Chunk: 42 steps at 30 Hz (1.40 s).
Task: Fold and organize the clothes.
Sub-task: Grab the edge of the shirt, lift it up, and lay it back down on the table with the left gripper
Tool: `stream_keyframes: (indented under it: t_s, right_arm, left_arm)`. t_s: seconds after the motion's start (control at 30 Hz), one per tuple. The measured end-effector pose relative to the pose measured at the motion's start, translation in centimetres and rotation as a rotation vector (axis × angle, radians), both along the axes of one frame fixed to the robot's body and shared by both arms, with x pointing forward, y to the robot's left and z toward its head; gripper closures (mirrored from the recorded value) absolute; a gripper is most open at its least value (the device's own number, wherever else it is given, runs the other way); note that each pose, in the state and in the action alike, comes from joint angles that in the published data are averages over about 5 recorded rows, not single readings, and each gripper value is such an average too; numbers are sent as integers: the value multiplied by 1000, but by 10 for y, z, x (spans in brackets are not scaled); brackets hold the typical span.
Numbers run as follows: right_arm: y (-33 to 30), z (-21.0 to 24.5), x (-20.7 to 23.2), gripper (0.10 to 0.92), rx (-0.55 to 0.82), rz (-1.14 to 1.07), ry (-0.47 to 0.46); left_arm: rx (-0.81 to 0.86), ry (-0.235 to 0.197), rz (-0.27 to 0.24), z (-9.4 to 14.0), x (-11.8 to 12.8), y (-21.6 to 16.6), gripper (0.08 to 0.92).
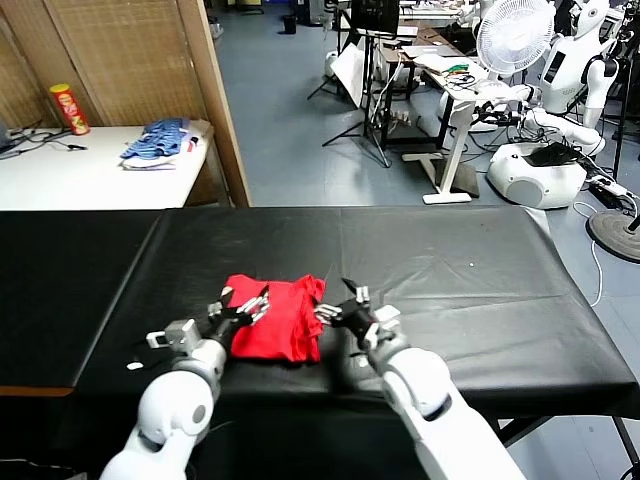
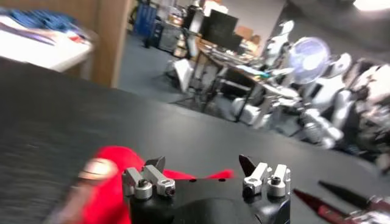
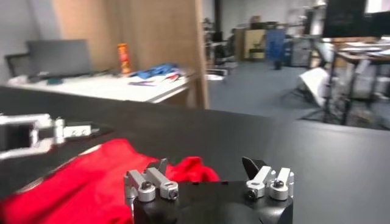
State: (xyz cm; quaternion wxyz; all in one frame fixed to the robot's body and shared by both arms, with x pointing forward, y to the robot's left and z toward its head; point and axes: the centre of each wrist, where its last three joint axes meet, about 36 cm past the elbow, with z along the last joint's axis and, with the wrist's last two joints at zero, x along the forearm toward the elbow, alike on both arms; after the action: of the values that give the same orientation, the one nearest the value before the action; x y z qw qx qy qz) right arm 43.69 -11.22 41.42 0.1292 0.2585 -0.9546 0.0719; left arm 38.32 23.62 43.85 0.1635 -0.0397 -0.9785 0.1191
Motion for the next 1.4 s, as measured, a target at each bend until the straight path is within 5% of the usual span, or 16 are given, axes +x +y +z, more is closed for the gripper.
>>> stream_keyframes:
  t_s: [0.33,0.83,1.4]
  right_arm:
    - [18,-43,7,224,-362,-89,-167]
    - [-28,1,-7,224,-25,-149,-118]
    - [-39,23,-23,224,53,-147,-153]
  left_arm:
    - [33,11,42,-14,6,19,201]
    - [-150,61,86,-35,5,47,201]
    - [-589,145,115,-50,4,78,201]
